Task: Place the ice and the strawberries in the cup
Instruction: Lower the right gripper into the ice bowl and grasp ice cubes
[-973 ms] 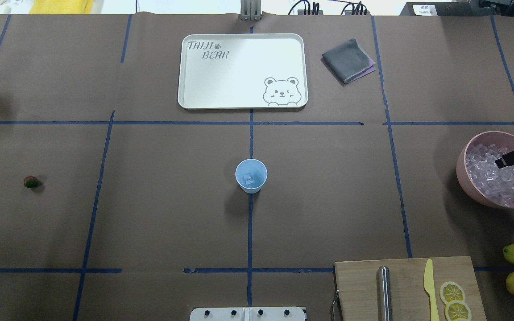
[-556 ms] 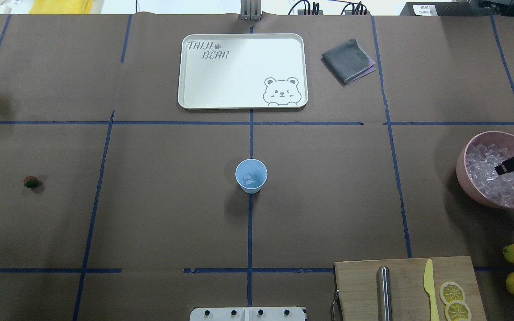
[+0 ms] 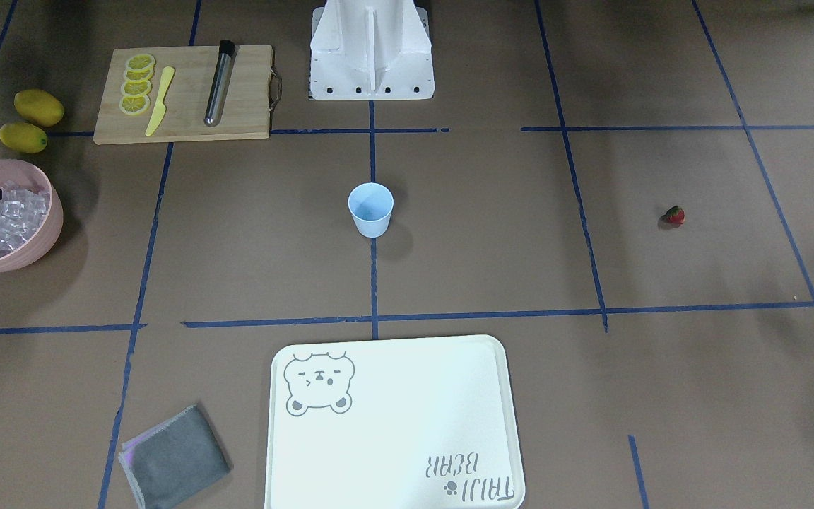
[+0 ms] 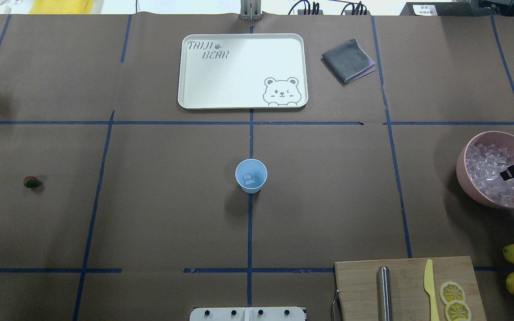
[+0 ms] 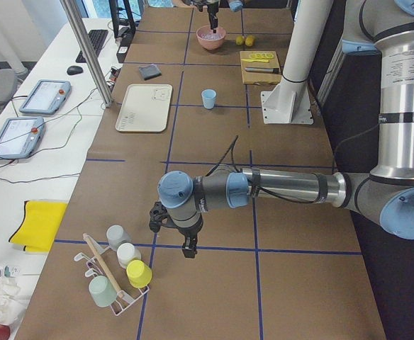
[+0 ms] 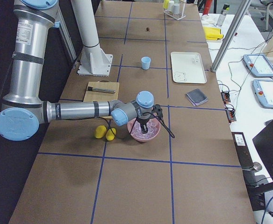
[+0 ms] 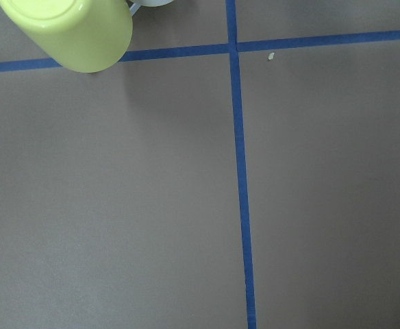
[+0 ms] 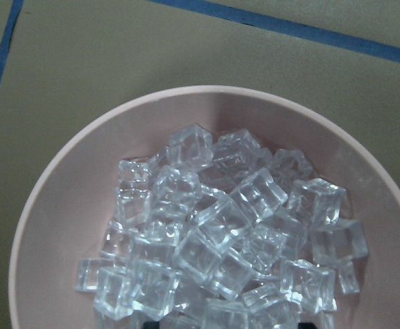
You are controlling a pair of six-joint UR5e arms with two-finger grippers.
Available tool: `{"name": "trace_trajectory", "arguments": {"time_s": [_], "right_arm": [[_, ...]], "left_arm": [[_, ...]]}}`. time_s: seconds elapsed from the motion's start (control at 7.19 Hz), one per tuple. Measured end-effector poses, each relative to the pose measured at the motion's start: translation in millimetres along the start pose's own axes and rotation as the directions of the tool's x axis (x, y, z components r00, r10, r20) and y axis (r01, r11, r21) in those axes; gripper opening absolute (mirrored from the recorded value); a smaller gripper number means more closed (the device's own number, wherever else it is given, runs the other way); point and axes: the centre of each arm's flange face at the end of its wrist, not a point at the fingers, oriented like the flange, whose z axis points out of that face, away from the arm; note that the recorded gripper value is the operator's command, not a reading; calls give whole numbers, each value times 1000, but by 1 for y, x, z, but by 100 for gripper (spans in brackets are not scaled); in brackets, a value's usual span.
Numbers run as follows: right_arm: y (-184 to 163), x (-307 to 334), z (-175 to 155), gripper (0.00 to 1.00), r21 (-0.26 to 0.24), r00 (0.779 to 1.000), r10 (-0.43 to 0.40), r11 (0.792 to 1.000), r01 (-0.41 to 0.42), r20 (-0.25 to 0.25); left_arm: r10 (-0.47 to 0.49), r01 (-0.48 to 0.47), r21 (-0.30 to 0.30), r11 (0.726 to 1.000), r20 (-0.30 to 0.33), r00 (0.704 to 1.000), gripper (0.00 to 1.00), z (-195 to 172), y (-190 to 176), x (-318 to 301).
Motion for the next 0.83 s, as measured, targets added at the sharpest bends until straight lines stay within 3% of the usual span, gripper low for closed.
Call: {"name": "trace_trajectory", "arguments": {"time_s": [0.83], "right_arm": [[-1, -1, 3, 65, -3, 1000, -4, 1000, 4, -9]], "left_arm": [[1, -1, 1, 1000, 0, 1000, 100, -1, 0, 1]]}}
